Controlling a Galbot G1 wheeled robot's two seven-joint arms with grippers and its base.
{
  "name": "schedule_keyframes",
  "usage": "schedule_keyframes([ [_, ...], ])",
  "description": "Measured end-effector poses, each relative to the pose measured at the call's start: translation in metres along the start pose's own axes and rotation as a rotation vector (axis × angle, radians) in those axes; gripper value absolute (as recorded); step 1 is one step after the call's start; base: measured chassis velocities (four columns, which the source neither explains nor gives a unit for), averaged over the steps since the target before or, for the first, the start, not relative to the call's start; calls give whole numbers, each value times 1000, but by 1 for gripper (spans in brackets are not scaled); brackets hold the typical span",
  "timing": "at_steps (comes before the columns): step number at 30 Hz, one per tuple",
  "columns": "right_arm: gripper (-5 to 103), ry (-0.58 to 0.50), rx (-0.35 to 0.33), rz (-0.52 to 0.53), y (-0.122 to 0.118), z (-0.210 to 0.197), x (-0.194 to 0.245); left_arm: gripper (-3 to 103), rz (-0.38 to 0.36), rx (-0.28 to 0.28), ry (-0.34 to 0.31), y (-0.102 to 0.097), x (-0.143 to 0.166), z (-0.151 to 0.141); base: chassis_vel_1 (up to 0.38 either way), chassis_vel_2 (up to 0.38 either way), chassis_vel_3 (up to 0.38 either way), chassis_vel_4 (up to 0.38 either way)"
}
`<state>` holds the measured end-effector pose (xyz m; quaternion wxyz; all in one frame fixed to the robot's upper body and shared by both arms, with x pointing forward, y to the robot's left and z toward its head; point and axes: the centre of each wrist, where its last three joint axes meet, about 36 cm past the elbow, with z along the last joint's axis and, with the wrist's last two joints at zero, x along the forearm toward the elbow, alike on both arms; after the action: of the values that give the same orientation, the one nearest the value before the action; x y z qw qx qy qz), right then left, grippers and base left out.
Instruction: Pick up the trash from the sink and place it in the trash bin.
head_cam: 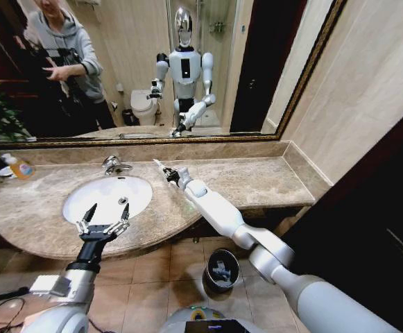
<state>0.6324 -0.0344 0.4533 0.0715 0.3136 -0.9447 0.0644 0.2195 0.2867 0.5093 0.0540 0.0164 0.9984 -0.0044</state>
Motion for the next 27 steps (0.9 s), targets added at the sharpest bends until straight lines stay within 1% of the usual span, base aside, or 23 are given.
schedule_keyframes([
  [1, 16, -2, -3, 11, -8, 0, 14, 100, 0, 0, 0, 0, 0, 0, 0, 0, 0, 0],
  [2, 16, -2, -3, 11, -8, 0, 14, 100, 0, 0, 0, 0, 0, 0, 0, 0, 0, 0],
  [3, 16, -3, -5, 19, -13, 0, 23, 100, 0, 0, 0, 0, 0, 0, 0, 0, 0, 0],
  [5, 16, -1, -18, 49, -28, 3, 53, 100, 0, 0, 0, 0, 0, 0, 0, 0, 0, 0],
  [6, 16, -1, -18, 49, -28, 3, 53, 100, 0, 0, 0, 0, 0, 0, 0, 0, 0, 0],
  [7, 16, 0, -21, 60, -34, 4, 65, 100, 0, 0, 0, 0, 0, 0, 0, 0, 0, 0],
  [9, 16, 5, -18, 95, -48, 10, 100, 100, 0, 0, 0, 0, 0, 0, 0, 0, 0, 0],
  [10, 16, 5, -18, 95, -48, 10, 100, 100, 0, 0, 0, 0, 0, 0, 0, 0, 0, 0],
  [12, 16, -3, -17, 119, -55, 10, 119, 100, 0, 0, 0, 0, 0, 0, 0, 0, 0, 0],
  [13, 16, -9, -20, 136, -59, 9, 132, 100, 0, 0, 0, 0, 0, 0, 0, 0, 0, 0],
  [15, 16, -34, -19, 202, -68, 4, 174, 100, 0, 0, 0, 0, 0, 0, 0, 0, 0, 0],
  [16, 16, -34, -19, 202, -68, 4, 174, 100, 0, 0, 0, 0, 0, 0, 0, 0, 0, 0],
  [18, 16, -33, -8, 247, -69, 10, 220, 100, 0, 0, 0, 0, 0, 0, 0, 0, 0, 0],
  [19, 16, -30, -5, 259, -69, 13, 231, 100, 0, 0, 0, 0, 0, 0, 0, 0, 0, 0],
  [20, 16, -30, -5, 259, -69, 13, 231, 100, 0, 0, 0, 0, 0, 0, 0, 0, 0, 0],
  [22, 16, -12, 1, 285, -66, 20, 267, 100, 1, 0, 0, 0, 0, 0, 0, 0, 0, 0],
  [27, 16, -4, 10, 306, -60, 23, 293, 100, 0, 0, 0, 0, 0, 0, 0, 0, 0, 0],
])
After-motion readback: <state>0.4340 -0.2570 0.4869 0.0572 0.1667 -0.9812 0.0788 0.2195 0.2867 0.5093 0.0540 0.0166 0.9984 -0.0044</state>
